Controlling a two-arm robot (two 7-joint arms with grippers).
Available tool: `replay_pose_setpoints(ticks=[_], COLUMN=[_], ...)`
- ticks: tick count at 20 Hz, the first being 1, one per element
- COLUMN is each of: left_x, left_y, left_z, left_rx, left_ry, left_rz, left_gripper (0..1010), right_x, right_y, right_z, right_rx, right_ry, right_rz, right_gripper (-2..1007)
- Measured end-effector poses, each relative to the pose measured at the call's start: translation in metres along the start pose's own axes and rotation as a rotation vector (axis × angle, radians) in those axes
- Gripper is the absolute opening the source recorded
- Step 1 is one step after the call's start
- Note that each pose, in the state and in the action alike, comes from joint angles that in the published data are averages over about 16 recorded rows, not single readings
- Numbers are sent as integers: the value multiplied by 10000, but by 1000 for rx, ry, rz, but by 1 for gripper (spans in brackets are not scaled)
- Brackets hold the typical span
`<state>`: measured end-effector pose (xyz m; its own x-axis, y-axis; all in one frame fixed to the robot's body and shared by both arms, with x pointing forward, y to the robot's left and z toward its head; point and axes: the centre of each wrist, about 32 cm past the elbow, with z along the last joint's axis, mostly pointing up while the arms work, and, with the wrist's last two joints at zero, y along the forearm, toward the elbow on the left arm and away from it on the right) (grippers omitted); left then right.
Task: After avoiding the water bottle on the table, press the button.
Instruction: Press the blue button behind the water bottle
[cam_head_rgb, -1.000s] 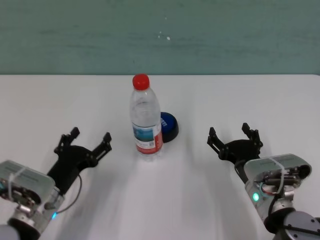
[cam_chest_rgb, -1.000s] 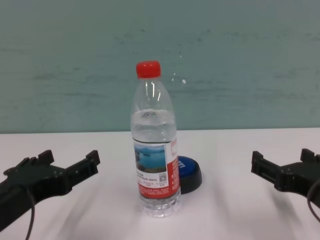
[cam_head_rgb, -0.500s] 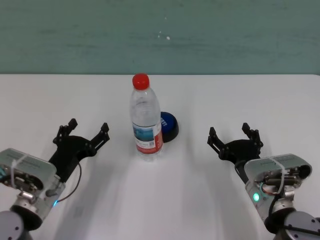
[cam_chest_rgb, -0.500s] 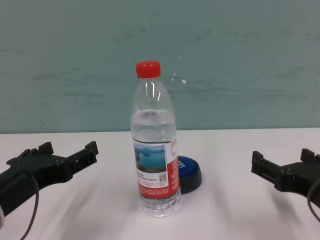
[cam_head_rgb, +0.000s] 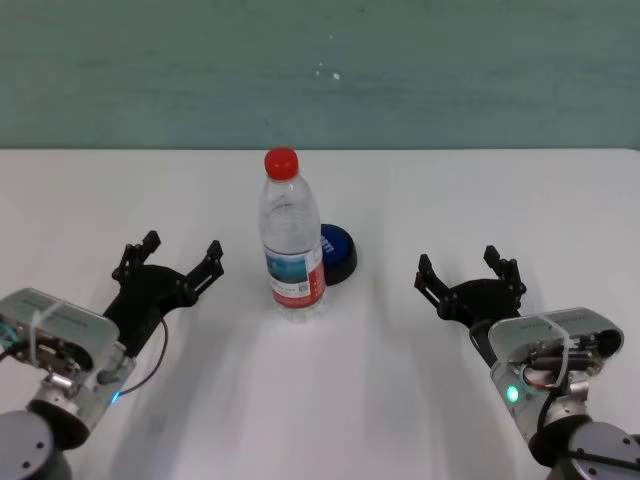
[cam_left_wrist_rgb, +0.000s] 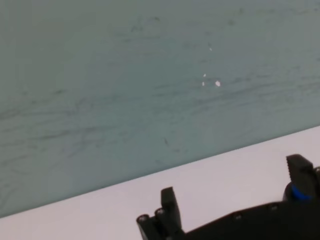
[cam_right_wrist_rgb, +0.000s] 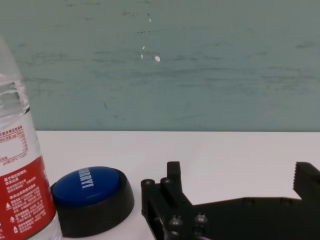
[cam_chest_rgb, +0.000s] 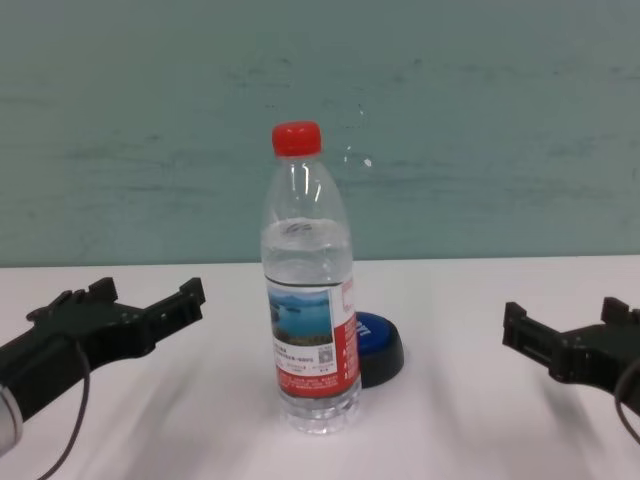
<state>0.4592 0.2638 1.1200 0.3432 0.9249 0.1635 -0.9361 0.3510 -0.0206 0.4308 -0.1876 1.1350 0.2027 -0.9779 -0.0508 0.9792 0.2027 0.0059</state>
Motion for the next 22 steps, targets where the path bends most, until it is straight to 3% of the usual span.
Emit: replay_pose_setpoints(ticks=[22], left_x=[46], left_y=[-337], left_z=[-18], left_rx=[-30], left_ry=[-41], left_rz=[-11], left_gripper=[1010], right_x=[0], right_y=[0], right_z=[0], right_rx=[0], right_ry=[0], right_rz=[0], right_gripper=[1004])
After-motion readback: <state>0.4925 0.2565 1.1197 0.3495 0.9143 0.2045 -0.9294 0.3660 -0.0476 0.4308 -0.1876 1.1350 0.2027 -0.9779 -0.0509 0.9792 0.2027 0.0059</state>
